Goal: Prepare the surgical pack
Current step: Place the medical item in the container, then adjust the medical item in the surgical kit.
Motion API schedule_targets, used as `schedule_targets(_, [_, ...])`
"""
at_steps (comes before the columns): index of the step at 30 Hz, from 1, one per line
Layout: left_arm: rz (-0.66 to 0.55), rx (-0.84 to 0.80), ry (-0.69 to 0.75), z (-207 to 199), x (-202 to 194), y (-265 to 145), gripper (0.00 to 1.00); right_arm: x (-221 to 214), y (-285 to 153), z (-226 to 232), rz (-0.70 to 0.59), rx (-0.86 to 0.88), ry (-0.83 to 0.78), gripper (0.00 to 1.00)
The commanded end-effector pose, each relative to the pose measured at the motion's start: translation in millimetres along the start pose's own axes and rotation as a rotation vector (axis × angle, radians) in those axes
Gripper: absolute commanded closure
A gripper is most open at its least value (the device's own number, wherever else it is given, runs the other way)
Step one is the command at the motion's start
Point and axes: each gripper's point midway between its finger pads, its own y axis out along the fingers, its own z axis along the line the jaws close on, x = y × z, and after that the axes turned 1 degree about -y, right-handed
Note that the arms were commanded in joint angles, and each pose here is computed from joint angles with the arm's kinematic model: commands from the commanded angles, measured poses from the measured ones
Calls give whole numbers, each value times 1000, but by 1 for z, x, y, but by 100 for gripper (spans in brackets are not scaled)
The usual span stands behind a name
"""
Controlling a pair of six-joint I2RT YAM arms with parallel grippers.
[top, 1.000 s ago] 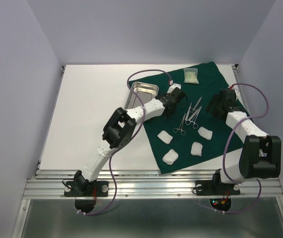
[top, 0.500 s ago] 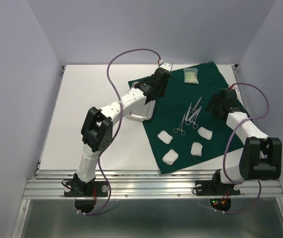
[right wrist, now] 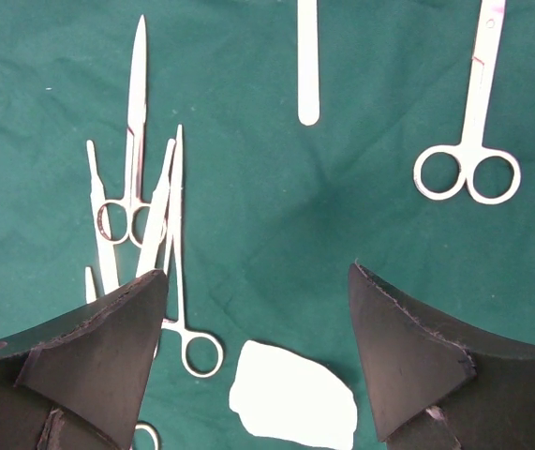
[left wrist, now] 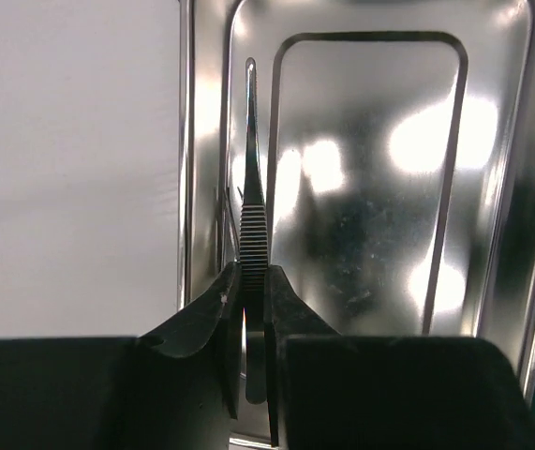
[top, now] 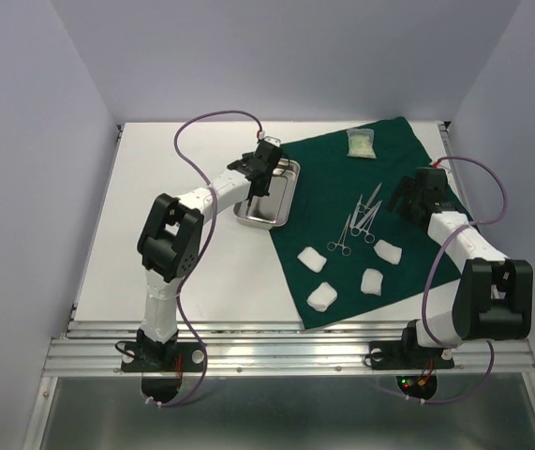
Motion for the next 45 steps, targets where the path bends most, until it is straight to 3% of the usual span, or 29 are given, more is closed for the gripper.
schedule_targets(1, [-40, 29, -27, 2, 4, -1, 100, 7, 1, 7, -33, 30, 20, 17])
schedule_targets(6, [-9, 33, -32, -1, -10, 9, 100, 6, 3, 7, -25, 31, 18, 18])
schedule_targets(8, [-7, 37, -37, -1, -12, 11, 96, 6, 4, 9, -24, 38, 17, 18])
schedule_targets(12, [-6, 53, -40, 2, -12, 11, 70, 6, 4, 14, -14, 63, 9, 17])
schedule_targets(13, [-7, 61, -39, 3, -11, 10, 59, 7, 3, 17, -16, 81, 8, 17])
schedule_targets(16, [-10, 69, -41, 6, -7, 5, 51, 8, 1, 22, -21, 113, 6, 17])
schedule_targets(21, [-60, 76, -68, 12, 15, -11, 50, 7, 2, 39, 4, 167, -32, 19])
schedule_targets(28, [-142, -43, -120, 3, 57, -56, 51, -33, -17, 102, -1, 242, -93, 41])
schedule_targets(39, [-256, -8, -204, 26, 81, -97, 50, -93, -5, 137, 76, 191, -136, 39])
schedule_targets(45, [-235, -38, -212, 20, 70, -91, 50, -112, 10, 127, 104, 114, -134, 48])
